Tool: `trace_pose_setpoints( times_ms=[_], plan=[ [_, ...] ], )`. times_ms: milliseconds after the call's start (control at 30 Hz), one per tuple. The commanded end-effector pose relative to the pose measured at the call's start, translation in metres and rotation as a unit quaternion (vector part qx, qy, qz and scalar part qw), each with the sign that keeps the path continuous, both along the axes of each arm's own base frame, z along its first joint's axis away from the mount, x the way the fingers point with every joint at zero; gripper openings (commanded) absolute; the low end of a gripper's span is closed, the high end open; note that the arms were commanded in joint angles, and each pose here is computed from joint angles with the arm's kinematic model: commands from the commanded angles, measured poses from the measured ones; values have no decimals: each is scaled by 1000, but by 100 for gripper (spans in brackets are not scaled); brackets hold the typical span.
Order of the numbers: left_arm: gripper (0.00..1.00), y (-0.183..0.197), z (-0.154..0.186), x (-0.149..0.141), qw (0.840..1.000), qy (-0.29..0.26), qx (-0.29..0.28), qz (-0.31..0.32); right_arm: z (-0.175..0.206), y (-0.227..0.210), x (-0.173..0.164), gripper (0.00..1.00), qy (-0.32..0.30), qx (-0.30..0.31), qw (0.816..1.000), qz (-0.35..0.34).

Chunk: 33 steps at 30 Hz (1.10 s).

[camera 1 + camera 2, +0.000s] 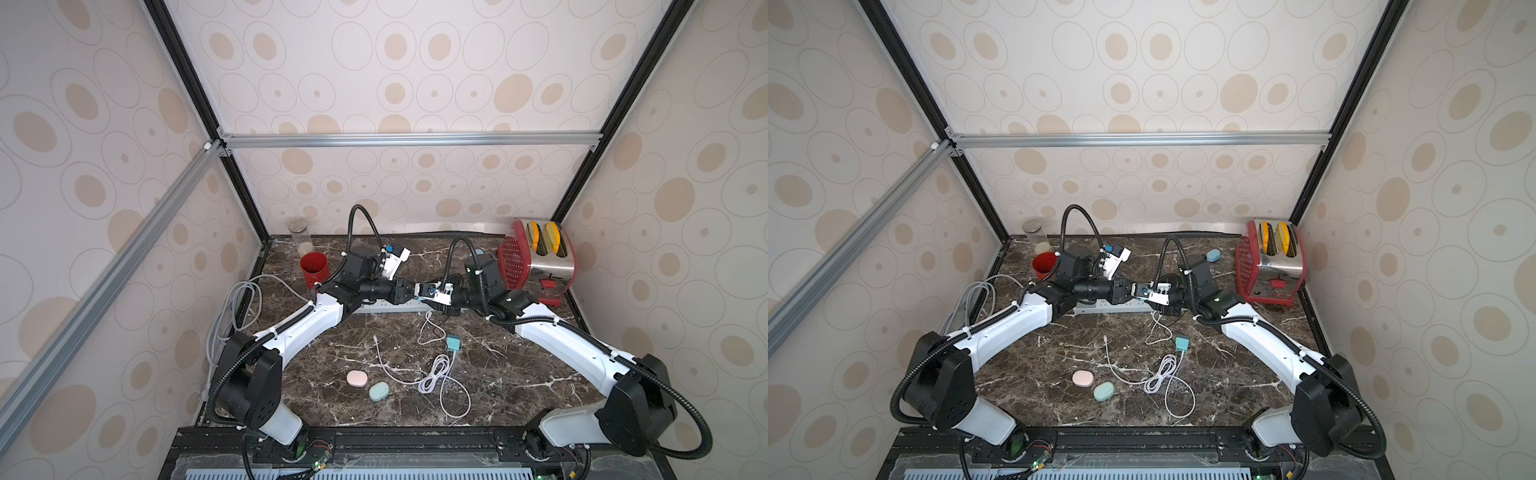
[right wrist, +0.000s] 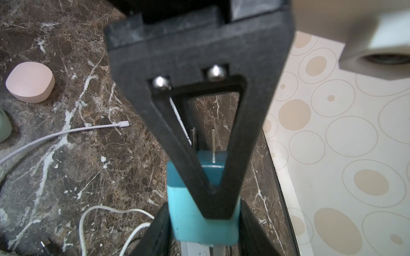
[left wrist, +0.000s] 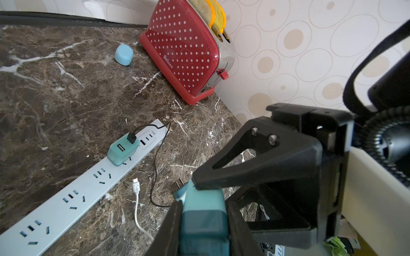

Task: Charge the bluetooth headset
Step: Pick up the plug from the center of the board.

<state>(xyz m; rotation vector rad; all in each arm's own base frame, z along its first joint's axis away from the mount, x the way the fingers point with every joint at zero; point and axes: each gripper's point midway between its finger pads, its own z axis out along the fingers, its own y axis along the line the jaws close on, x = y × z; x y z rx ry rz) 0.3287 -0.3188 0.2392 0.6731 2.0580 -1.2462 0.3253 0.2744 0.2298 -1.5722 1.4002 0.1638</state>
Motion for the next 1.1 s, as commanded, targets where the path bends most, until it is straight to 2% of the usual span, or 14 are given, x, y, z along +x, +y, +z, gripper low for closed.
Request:
trace_pose_setpoints(
  times_ms=[0, 33, 100, 233, 333, 467, 533, 633, 833, 900, 967, 1067],
  plan=[
    [13, -5, 17, 9, 999, -33, -8, 6, 21, 5, 9, 46, -22, 34, 999, -17],
    [11, -4, 20, 12, 999, -35, -10, 16, 22, 2, 11, 58, -21, 38, 999, -30],
    [9, 0, 26, 25, 998, -42, -15, 54, 23, -5, 15, 69, -10, 52, 996, -68],
    [4, 4, 41, 45, 991, -66, -46, 107, 21, -19, 12, 74, 55, 115, 982, -140],
    [2, 7, 46, 53, 985, -77, -74, 133, 24, -20, 3, 74, 124, 193, 958, -175],
    [0, 11, 54, 55, 978, -91, -111, 152, 33, -17, -1, 67, 229, 305, 898, -220],
    [0, 11, 55, 55, 975, -87, -131, 159, 35, -16, 1, 63, 288, 347, 857, -247],
    [0, 12, 54, 55, 973, -80, -144, 163, 43, -14, 2, 59, 335, 402, 812, -259],
    [0, 20, 63, 49, 962, -75, -194, 177, 62, -15, 5, 60, 402, 488, 724, -275],
    [0, 21, 62, 49, 960, -65, -200, 184, 65, -15, 5, 60, 422, 505, 700, -277],
    [0, 19, 61, 48, 961, -53, -204, 180, 69, -13, 6, 58, 431, 521, 686, -270],
    [0, 19, 58, 48, 961, -46, -207, 179, 72, -10, 8, 56, 434, 522, 685, -264]
  ],
)
